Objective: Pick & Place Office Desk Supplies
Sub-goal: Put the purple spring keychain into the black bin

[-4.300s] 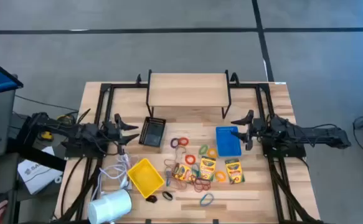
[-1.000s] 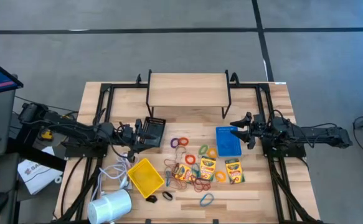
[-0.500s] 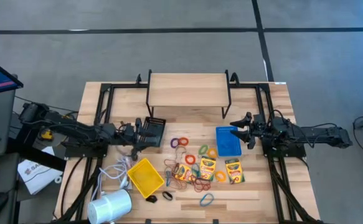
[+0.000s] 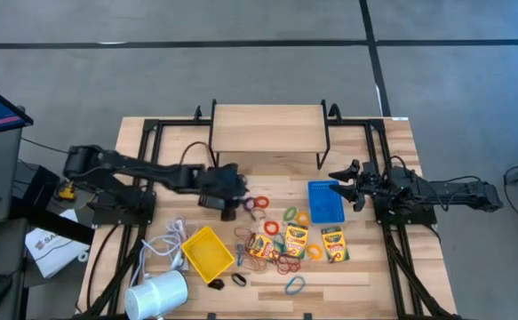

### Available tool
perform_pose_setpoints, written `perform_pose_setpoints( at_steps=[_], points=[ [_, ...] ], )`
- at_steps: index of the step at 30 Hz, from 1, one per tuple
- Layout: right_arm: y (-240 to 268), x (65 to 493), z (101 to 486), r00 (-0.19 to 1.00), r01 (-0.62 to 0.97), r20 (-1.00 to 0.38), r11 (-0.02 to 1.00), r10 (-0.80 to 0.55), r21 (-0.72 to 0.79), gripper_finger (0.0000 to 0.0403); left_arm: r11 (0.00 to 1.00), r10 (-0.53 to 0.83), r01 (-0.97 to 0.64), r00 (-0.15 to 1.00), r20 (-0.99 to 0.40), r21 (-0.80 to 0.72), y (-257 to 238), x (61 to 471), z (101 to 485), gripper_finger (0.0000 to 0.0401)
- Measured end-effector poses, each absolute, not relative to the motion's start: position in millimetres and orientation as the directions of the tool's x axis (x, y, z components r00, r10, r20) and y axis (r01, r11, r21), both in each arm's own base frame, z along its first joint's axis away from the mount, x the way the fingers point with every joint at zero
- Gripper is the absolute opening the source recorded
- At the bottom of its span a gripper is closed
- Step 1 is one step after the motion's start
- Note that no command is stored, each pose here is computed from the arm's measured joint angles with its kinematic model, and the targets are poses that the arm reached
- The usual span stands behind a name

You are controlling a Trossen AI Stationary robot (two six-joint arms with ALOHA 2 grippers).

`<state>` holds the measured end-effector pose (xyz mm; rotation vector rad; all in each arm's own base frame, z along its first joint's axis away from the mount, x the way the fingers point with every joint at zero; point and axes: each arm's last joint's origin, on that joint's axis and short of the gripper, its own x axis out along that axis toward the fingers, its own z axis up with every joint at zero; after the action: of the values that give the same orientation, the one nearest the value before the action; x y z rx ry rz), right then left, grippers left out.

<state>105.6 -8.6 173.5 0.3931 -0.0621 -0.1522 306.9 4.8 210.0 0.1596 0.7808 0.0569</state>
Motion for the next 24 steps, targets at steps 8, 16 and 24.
perform_pose_setpoints(
  at_steps=[8,16,24],
  points=[
    [-8,106,173,0.988,0.134,0.021,0.913,-0.153,0.385,0.0228,0.942,0.145,0.174,0.559,-0.817,0.286,26,344,185,0.0151],
    [-8,106,170,0.988,0.142,-0.002,0.913,-0.153,0.383,0.0228,0.933,0.132,0.255,0.413,-0.901,0.253,26,369,166,0.0151],
    [-8,107,166,0.987,0.158,-0.044,0.912,-0.153,0.379,0.0228,0.928,0.118,0.273,0.426,-0.897,0.252,22,371,168,0.0151]
  ],
)
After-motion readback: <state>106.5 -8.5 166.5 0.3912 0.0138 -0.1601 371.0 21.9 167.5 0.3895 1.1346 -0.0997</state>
